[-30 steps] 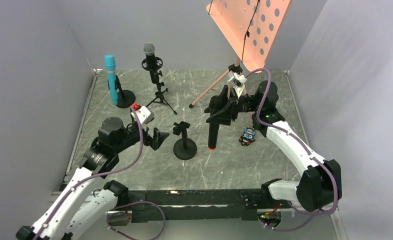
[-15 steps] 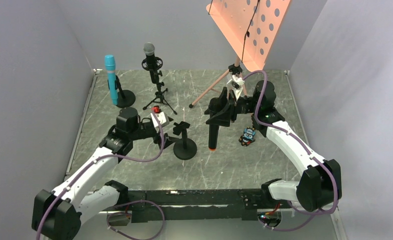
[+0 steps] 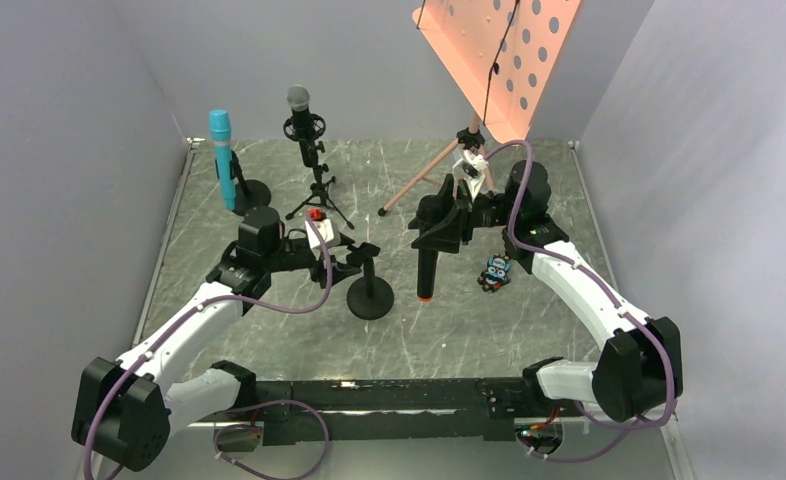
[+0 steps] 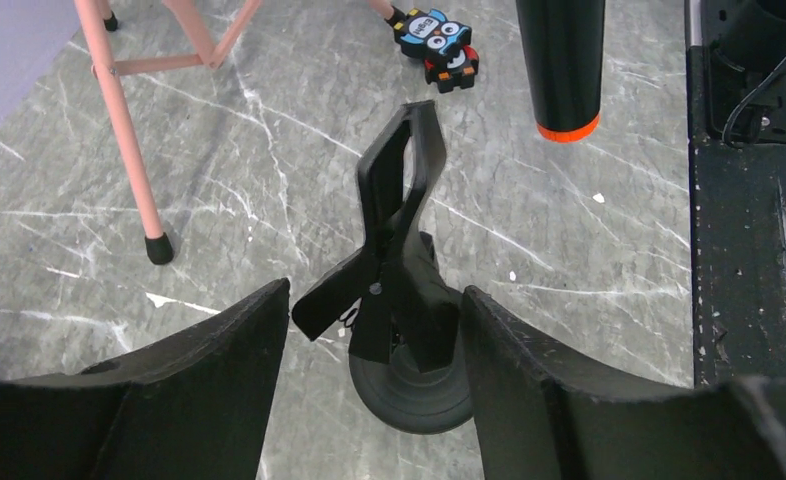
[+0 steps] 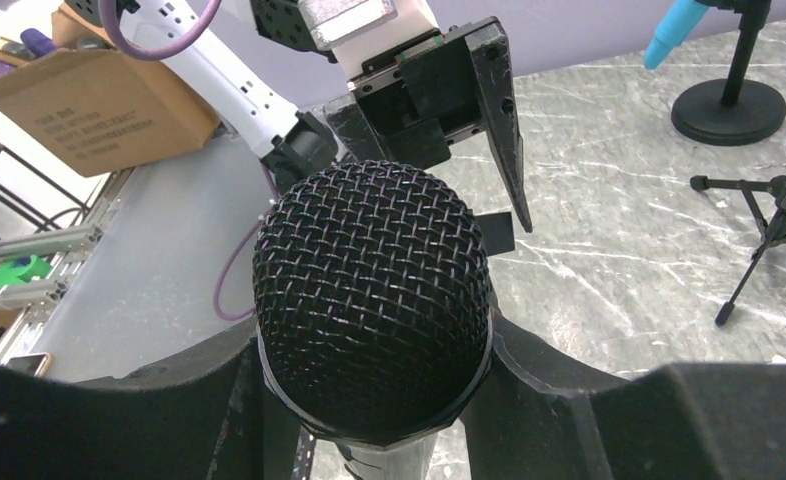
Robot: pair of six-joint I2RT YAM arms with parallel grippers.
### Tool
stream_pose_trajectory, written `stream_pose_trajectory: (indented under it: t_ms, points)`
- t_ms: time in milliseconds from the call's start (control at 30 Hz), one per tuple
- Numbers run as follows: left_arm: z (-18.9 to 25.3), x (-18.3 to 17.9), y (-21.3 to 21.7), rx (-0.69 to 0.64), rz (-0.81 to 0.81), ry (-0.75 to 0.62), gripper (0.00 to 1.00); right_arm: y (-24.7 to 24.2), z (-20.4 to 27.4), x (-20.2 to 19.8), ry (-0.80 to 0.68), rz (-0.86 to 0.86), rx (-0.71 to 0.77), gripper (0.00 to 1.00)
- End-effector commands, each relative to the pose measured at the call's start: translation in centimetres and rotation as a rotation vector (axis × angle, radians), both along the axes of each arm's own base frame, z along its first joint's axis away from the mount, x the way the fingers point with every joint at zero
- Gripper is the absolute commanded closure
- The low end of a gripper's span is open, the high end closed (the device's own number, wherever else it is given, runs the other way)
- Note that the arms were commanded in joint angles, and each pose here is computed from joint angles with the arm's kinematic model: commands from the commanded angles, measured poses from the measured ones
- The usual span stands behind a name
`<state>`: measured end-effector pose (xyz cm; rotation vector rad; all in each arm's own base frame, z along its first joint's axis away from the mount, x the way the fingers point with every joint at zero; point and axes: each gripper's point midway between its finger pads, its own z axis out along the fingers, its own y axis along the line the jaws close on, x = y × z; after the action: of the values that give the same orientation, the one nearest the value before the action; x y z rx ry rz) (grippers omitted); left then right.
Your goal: Attach the microphones to the stand
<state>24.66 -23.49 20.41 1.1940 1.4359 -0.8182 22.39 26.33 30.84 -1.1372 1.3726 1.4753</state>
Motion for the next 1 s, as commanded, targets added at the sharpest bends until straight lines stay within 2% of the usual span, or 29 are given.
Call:
stream_pose_trajectory:
  t_ms: [0,100,233,300,567,733,967]
  points:
    - [2.6,-0.3,-0.7,-0.053,-0.062,-0.057,0.39,0.1,1.7,0.0,-0.083,0.012,0.024,1.0]
    - [2.0,-0.4,-0.8,-0.038,-0.074,-0.012,0.54,0.3,1.7,0.1,-0.083,0.014,0.016,1.0]
    - [1.4,-0.6,-0.9,-0.037,-0.076,0.022,0.65,1.8,1.4,0.2,-0.113,0.035,-0.018,1.0]
    - [1.3,-0.7,-0.9,-0.037,-0.07,0.02,0.66,3.0,0.7,0.2,-0.111,0.035,-0.073,1.0]
    - [1.3,-0.8,-0.8,-0.023,-0.072,0.012,0.66,6.7,0.4,2.4,-0.308,-0.001,-0.264,1.0]
    - [1.3,-0.8,-0.7,-0.021,-0.073,0.005,0.67,8.2,-1.6,2.6,-0.32,0.041,-0.364,1.0]
    - [1.2,-0.7,-0.7,-0.015,-0.073,0.008,0.71,9.5,-1.3,1.2,-0.351,0.07,-0.375,1.0]
